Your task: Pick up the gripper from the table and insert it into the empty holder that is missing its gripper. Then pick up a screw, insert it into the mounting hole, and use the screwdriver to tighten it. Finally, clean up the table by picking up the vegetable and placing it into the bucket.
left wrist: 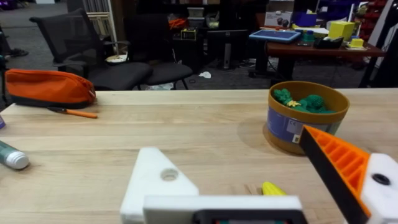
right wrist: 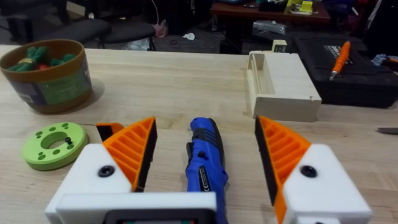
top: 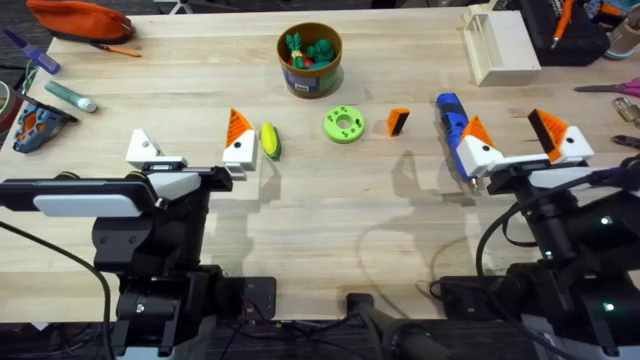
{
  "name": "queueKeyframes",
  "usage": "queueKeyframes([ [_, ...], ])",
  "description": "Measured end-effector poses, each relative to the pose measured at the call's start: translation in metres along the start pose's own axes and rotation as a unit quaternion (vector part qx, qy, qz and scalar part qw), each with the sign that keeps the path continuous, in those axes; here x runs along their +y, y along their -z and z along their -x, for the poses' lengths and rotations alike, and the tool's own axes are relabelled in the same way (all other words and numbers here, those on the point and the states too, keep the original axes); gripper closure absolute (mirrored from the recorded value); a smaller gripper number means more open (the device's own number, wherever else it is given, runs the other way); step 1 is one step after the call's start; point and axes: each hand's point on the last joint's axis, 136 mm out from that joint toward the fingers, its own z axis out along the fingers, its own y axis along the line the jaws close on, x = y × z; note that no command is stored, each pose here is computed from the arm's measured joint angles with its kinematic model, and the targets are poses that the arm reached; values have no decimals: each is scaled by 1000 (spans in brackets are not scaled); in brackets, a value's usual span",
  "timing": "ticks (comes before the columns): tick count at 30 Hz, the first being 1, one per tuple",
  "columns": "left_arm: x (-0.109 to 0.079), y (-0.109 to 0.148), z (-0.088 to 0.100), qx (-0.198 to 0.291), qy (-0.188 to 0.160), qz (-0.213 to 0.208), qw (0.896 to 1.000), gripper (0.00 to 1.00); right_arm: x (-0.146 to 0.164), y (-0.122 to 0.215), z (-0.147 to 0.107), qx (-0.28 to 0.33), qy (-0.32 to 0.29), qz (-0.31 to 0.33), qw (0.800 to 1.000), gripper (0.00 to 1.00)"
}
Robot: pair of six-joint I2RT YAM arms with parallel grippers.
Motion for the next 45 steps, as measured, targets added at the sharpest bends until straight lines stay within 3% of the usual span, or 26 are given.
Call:
queueKeyframes([
  [8, 2, 0, 3, -7, 0, 6, 1000, 15, -1, 0, 4, -7, 0, -2, 1000, 107],
  [15, 5, 3, 15, -11, 0, 13, 1000, 15, -4, 7, 58, -108, 3, -11, 994, 108],
  [22, 5, 23, 85, -16, 1, 16, 1000, 15, -3, 25, 108, -106, 3, -11, 994, 107],
  [25, 6, 25, 105, 24, 0, 19, 1000, 15, -3, 30, 128, -74, 2, -11, 997, 108],
  [28, 6, 18, 113, 87, -2, 22, 996, 15, -3, 25, 141, -24, 1, -11, 1000, 107],
  [33, 7, -4, 105, 224, -5, 24, 974, 15, -4, 5, 141, 105, -3, -11, 994, 108],
  [40, 7, -37, 69, 384, 2, 28, 923, 15, -5, -21, 119, 275, -8, -10, 961, 107],
  [45, 7, -49, 40, 458, 21, 40, 888, 15, -5, -29, 95, 373, -11, -9, 928, 108],
])
